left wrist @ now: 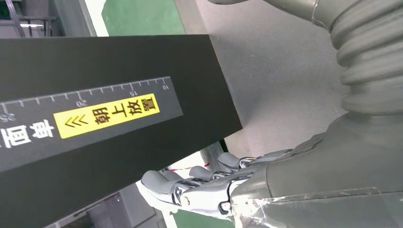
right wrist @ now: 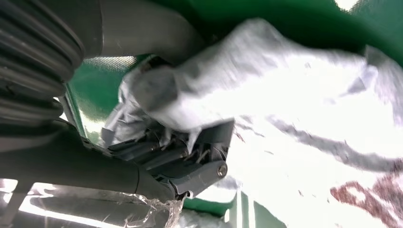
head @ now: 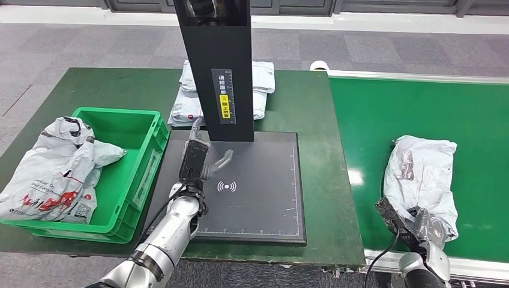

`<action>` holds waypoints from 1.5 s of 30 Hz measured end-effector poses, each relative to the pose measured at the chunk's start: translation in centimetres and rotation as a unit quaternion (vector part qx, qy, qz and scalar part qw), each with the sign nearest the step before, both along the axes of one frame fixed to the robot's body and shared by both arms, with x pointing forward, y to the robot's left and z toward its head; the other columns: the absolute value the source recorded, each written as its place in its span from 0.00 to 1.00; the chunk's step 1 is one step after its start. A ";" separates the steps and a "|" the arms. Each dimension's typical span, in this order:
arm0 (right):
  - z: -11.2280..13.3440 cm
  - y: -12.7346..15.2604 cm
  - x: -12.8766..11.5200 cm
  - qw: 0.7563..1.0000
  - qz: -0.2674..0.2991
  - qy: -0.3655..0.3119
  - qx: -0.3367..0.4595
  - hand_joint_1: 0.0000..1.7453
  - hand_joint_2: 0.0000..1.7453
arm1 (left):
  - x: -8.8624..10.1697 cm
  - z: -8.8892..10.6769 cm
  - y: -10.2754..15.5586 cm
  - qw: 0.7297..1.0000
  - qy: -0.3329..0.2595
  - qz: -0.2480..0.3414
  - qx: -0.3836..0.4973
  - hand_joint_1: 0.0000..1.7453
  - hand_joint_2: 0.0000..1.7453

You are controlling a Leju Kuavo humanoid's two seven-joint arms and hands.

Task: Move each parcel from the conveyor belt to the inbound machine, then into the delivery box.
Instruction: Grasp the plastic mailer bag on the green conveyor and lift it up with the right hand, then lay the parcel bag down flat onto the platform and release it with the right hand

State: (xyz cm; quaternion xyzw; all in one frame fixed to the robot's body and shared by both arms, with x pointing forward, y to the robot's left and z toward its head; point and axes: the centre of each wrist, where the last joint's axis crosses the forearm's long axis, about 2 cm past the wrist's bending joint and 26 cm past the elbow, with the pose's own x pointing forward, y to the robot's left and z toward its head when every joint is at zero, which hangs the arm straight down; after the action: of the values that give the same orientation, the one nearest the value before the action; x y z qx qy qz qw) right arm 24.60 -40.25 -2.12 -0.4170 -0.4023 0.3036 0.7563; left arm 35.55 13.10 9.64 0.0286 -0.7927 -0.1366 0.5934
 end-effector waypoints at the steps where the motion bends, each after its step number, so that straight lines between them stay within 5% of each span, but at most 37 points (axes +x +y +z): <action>1: 0.1 0.0 0.0 1.000 -0.002 -0.007 -0.005 1.00 1.00 | -0.1 0.0 0.0 1.000 0.001 0.001 -0.001 0.00 1.00; 21: 1.6 1.5 -0.7 0.987 -0.035 -0.155 -0.022 1.00 1.00 | -0.7 -0.6 0.5 1.000 0.006 0.025 -0.004 0.00 1.00; 26: 3.5 2.8 -0.3 0.967 -0.037 -0.250 0.019 1.00 1.00 | -0.7 -0.6 0.6 1.000 0.006 0.028 -0.004 0.00 1.00; 30: 7.5 7.6 0.8 0.943 0.052 -0.323 0.065 1.00 1.00 | -0.7 -0.5 0.4 1.000 -0.003 0.030 0.000 0.00 1.00; 36: 12.5 19.5 1.7 0.894 0.231 -0.352 0.152 1.00 1.00 | -0.5 0.4 -0.6 1.000 -0.016 0.023 -0.005 0.00 1.00; 40: 13.9 24.8 1.3 0.858 0.318 -0.338 0.219 1.00 1.00 | -0.1 1.0 -0.8 0.999 -0.023 0.023 -0.023 0.00 1.00; 45: 13.7 27.7 0.1 0.837 0.386 -0.300 0.244 1.00 1.00 | 0.1 1.2 -0.9 0.999 -0.024 0.023 -0.036 0.00 1.00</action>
State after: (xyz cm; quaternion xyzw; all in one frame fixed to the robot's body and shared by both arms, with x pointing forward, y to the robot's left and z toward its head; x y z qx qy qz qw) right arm 24.71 -12.50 11.62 -0.1005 -0.7991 0.3231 0.4969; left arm 35.65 12.17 10.83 0.0289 -0.8105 -0.0937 0.5775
